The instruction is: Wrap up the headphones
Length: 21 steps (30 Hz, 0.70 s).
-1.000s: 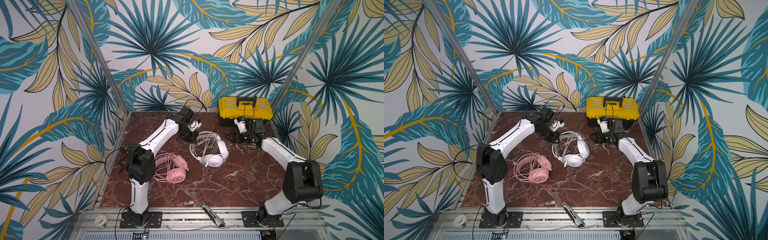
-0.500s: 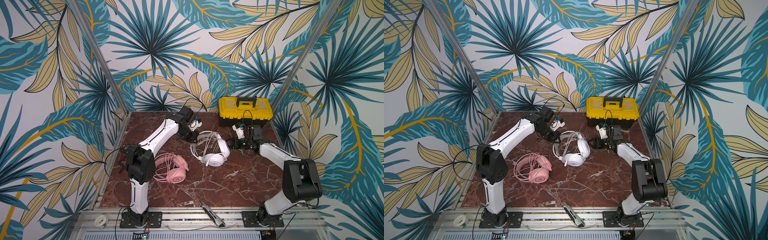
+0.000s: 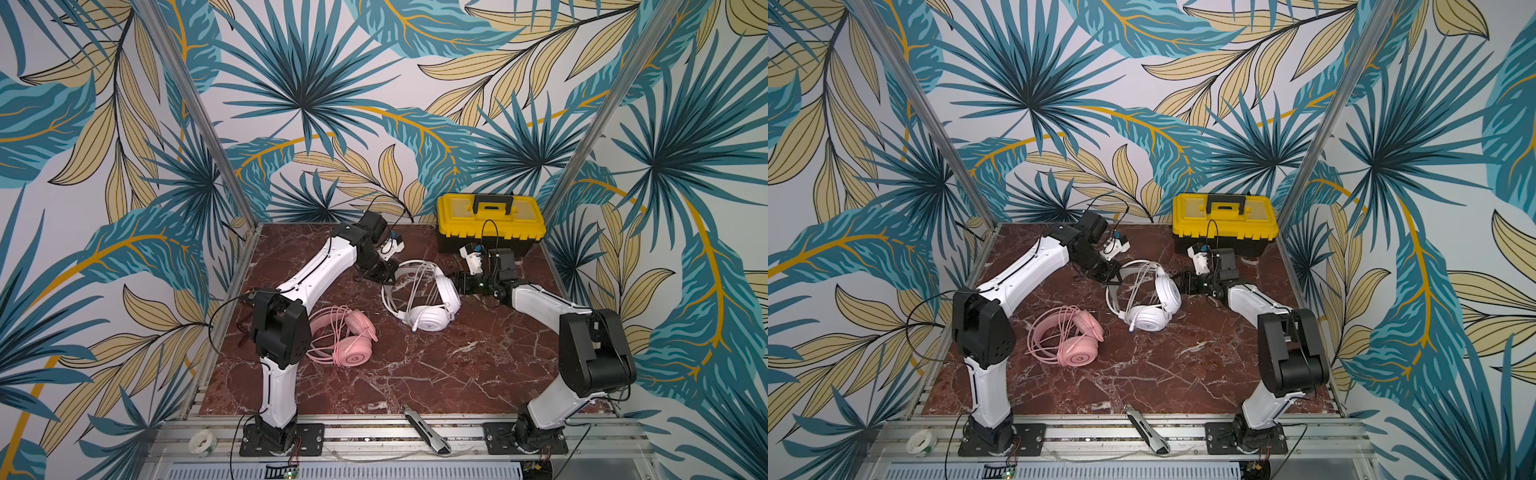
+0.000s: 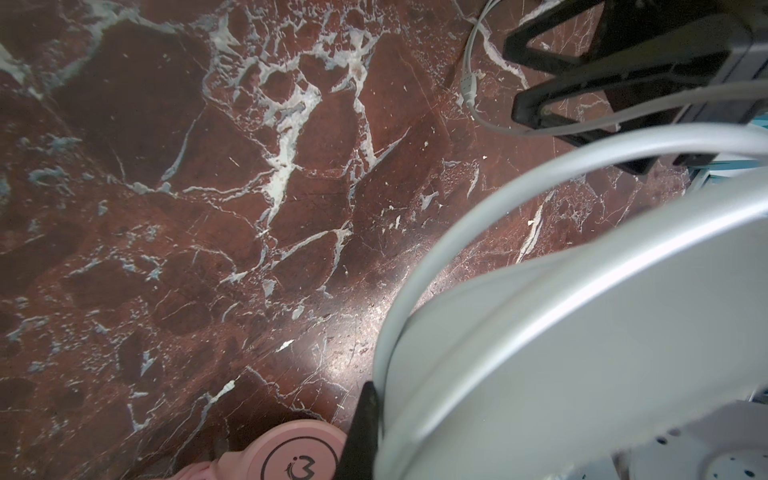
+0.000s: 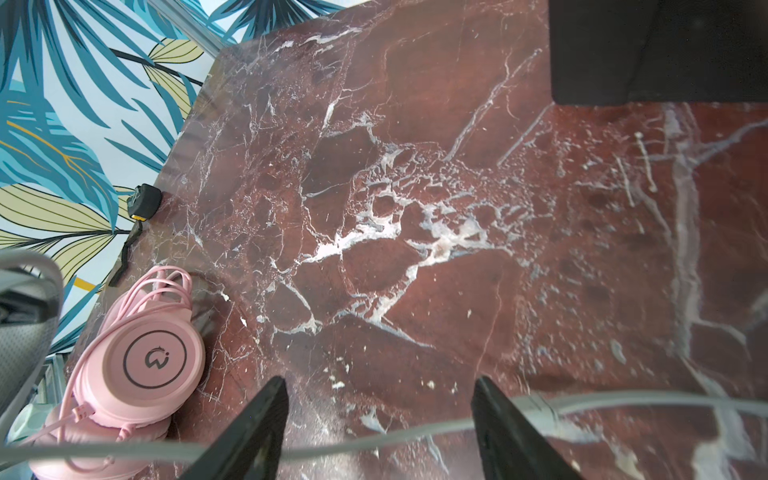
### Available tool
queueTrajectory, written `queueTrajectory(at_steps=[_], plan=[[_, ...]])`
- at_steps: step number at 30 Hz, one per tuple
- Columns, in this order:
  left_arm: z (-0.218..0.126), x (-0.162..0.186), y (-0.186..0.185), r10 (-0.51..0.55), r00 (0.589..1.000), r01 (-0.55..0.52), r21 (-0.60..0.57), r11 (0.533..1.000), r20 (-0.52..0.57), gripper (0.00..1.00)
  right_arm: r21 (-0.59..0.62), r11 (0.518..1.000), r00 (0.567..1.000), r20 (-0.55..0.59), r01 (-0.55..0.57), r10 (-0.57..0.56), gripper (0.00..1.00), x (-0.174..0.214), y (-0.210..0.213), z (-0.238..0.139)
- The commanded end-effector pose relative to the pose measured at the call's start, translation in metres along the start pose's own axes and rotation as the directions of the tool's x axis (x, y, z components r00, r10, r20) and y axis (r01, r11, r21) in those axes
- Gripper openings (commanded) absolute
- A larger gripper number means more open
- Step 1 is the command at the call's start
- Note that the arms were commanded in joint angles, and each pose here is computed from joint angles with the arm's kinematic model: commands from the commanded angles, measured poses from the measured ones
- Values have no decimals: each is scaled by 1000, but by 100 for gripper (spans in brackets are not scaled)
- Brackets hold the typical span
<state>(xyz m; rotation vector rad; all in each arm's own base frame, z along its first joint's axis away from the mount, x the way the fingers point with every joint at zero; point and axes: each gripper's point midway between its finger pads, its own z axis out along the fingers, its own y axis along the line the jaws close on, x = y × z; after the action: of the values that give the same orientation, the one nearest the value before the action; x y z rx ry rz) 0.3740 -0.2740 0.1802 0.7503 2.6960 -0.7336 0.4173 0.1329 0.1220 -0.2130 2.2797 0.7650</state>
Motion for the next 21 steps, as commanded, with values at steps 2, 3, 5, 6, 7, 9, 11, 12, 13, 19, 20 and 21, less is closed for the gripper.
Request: queueTrajectory(at_steps=[2,3,5,6,7,9,11,12,13,19,20,21], plan=[[-14,-15,-15,8,999,-11,62,998,54,0,45,999,997,75,-8,4,71,-4,3,-20],[-13,-14,-15,7,999,-10,63,998,51,0,47,999,996,87,-9,4,71,-3,4,-24],[-14,-13,-15,9,999,-13,63,998,51,0,33,999,995,97,1,-5,71,2,10,-30],[-14,-13,-14,9,999,-12,60,998,51,0,23,1000,995,94,8,-11,71,6,12,-33],[-14,-13,-14,9,999,-12,60,998,52,0,14,1000,996,86,7,-9,71,11,14,-33],[-14,-13,-15,10,999,-13,61,998,51,0,-7,1000,999,50,-6,6,71,23,16,-30],[-15,-13,-15,8,999,-11,62,998,52,0,-16,1000,1000,19,-15,15,71,32,17,-26],[-15,-12,-16,9,999,-12,63,998,52,0,-16,1000,1000,10,-9,9,71,34,18,-23],[-16,-13,-16,8,999,-11,64,998,54,0,-18,1000,1000,12,0,0,71,34,19,-22],[-18,-12,-18,6,998,-10,68,998,56,0,-29,1000,999,34,-3,4,71,12,18,-1],[-18,-12,-19,6,998,-9,65,998,56,0,-40,999,999,33,-6,7,71,8,19,5],[-18,-11,-19,4,998,-8,66,998,55,0,-44,999,999,31,-9,10,70,3,19,11]])
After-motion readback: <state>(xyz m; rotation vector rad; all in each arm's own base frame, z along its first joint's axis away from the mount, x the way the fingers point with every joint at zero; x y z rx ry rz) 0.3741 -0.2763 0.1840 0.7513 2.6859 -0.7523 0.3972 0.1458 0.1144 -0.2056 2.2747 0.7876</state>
